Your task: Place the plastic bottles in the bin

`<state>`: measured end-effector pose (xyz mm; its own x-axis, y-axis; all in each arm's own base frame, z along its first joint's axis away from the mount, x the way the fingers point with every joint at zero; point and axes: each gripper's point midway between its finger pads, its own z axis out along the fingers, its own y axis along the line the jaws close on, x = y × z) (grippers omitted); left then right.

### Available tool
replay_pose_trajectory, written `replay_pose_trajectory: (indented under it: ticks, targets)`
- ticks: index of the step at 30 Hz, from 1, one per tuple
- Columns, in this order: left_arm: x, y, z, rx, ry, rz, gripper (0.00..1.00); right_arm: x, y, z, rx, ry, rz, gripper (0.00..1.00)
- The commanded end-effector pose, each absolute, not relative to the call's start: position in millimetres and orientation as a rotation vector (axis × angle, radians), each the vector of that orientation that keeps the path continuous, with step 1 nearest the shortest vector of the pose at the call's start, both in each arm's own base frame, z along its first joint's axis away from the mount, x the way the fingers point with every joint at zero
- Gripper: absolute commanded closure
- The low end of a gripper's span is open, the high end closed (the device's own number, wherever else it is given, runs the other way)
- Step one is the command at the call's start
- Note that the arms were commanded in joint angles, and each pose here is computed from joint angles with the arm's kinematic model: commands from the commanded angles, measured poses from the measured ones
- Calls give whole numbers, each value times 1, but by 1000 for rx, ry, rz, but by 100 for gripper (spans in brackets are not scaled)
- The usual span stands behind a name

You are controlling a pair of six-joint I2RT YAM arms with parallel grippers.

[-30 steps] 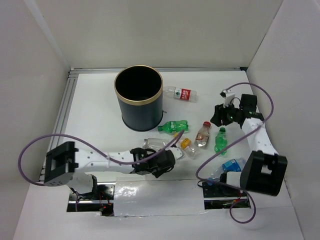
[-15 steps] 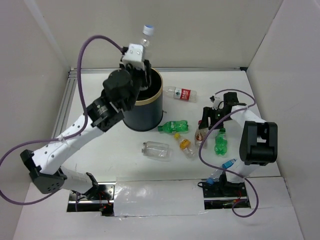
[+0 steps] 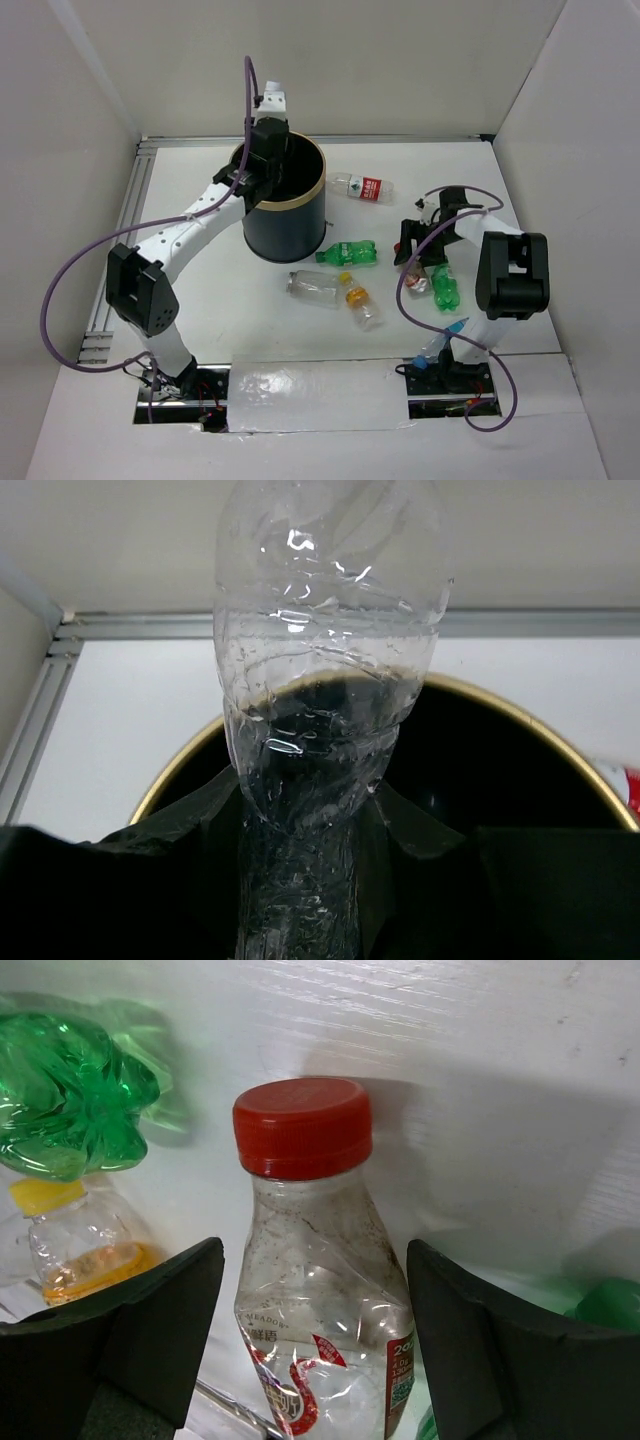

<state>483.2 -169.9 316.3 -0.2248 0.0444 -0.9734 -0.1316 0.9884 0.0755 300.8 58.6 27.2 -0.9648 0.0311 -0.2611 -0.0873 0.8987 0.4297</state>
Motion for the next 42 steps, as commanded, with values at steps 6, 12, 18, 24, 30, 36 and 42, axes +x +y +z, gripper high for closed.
replay_pose_trajectory:
  ticks: [6, 12, 18, 24, 30, 36, 42]
  targets:
    - [457, -197, 335, 3, 1765, 23, 4, 299, 63, 16, -156, 2866, 528, 19]
    - [407, -227, 371, 106, 1733, -17, 0, 297, 67, 8, -201, 2911, 451, 50]
    - [286, -280, 318, -3, 2009, -383, 6, 310, 66, 33, -315, 2831, 464, 100]
    - [215, -264, 201, -661, 2332, -627, 8, 373, 82, 172, -583, 2373, 585, 100]
    - [213, -252, 152, -1071, 2247, -799, 1, 405, 147, 329, -928, 1779, 618, 100]
    - [227, -255, 125, -1282, 2205, -869, 1, 405, 240, 426, -1033, 1432, 749, 100]
    - [237, -269, 96, -1362, 2221, -869, 1, 406, 339, 432, -1113, 1312, 845, 100]
